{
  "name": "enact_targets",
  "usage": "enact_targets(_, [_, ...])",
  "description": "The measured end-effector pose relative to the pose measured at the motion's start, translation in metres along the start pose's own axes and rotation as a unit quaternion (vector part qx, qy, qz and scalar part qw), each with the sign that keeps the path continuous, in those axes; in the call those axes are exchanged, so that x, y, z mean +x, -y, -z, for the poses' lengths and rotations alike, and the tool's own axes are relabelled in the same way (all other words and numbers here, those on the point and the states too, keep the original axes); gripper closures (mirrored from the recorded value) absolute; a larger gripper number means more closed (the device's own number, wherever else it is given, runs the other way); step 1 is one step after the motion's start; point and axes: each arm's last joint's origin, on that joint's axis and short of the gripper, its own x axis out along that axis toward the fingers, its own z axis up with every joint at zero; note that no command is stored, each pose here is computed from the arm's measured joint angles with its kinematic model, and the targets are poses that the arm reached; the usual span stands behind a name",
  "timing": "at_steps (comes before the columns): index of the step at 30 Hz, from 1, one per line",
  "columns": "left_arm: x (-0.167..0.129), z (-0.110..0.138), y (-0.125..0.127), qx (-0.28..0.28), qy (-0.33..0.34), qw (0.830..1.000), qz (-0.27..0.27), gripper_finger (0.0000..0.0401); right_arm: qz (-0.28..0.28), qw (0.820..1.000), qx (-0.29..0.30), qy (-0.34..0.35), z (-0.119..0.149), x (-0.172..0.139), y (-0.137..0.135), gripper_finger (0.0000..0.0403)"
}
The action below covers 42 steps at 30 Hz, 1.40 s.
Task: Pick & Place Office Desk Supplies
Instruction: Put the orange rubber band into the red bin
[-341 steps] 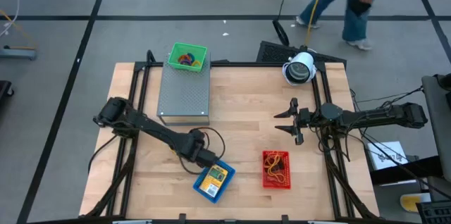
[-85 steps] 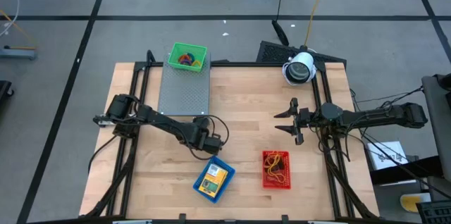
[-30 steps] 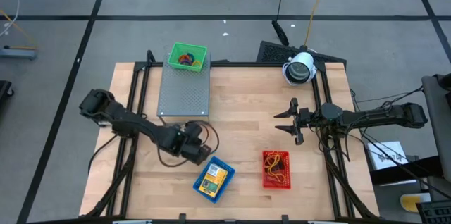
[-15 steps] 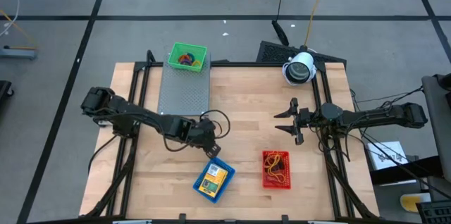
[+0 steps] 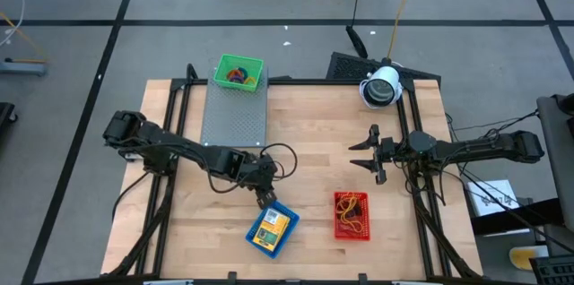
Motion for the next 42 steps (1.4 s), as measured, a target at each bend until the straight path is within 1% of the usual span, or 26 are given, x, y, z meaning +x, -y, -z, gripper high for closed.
enact_targets(4, [0.0,-0.001,0.001,0.003,-0.003,1.0,0.013,0.0263,0.0,1.0,0.0,0.0,0.0,0.0,0.0,0.0222])
enact_targets(7, [0.0,-0.002,0.003,0.023,0.002,1.0,0.021,0.0263,0.0,1.0,0.0,0.0,0.0,0.0,0.0,0.0222])
enact_targets(14, [0.0,-0.003,0.002,0.063,0.001,0.998,0.022,0.0263,0.0,1.0,0.0,0.0,0.0,0.0,0.0,0.0222])
enact_targets(18, [-0.005,-0.008,0.002,0.087,-0.014,0.996,0.03,0.0263,0.0,1.0,0.0,0.0,0.0,0.0,0.0,0.0222])
enact_targets(21, [-0.012,-0.015,-0.001,0.09,-0.029,0.995,0.016,0.0263,0.0,1.0,0.0,0.0,0.0,0.0,0.0,0.0222])
enact_targets(23, [-0.017,-0.02,-0.005,0.071,-0.044,0.996,0.0,0.0263,0.0,1.0,0.0,0.0,0.0,0.0,0.0,0.0222])
enact_targets(25, [-0.021,-0.024,-0.01,0.04,-0.058,0.997,-0.017,0.0263,0.0,1.0,0.0,0.0,0.0,0.0,0.0,0.0222])
enact_targets(28, [-0.023,-0.027,-0.016,-0.018,-0.078,0.996,-0.035,0.0263,0.0,1.0,0.0,0.0,0.0,0.0,0.0,0.0222])
enact_targets(30, [-0.023,-0.028,-0.019,-0.064,-0.093,0.993,-0.035,0.0263,0.0,1.0,0.0,0.0,0.0,0.0,0.0,0.0222])
enact_targets(33, [-0.02,-0.03,-0.023,-0.136,-0.105,0.985,-0.036,0.0263,0.0,1.0,0.0,0.0,0.0,0.0,0.0,0.0222])
enact_targets(37, [-0.009,-0.033,-0.028,-0.226,-0.105,0.967,-0.053,0.0264,0.0,1.0,0.0,0.001,0.0,0.0,0.0,0.0222])
enact_targets(40, [0.0,-0.035,-0.03,-0.262,-0.107,0.957,-0.059,0.0269,0.0,1.0,0.0,0.0,0.0,0.0,0.0,0.0222])
enact_targets(42, [0.006,-0.037,-0.028,-0.271,-0.103,0.956,-0.049,0.0273,0.0,1.0,0.0,0.001,0.0,0.0,0.0,0.0222])
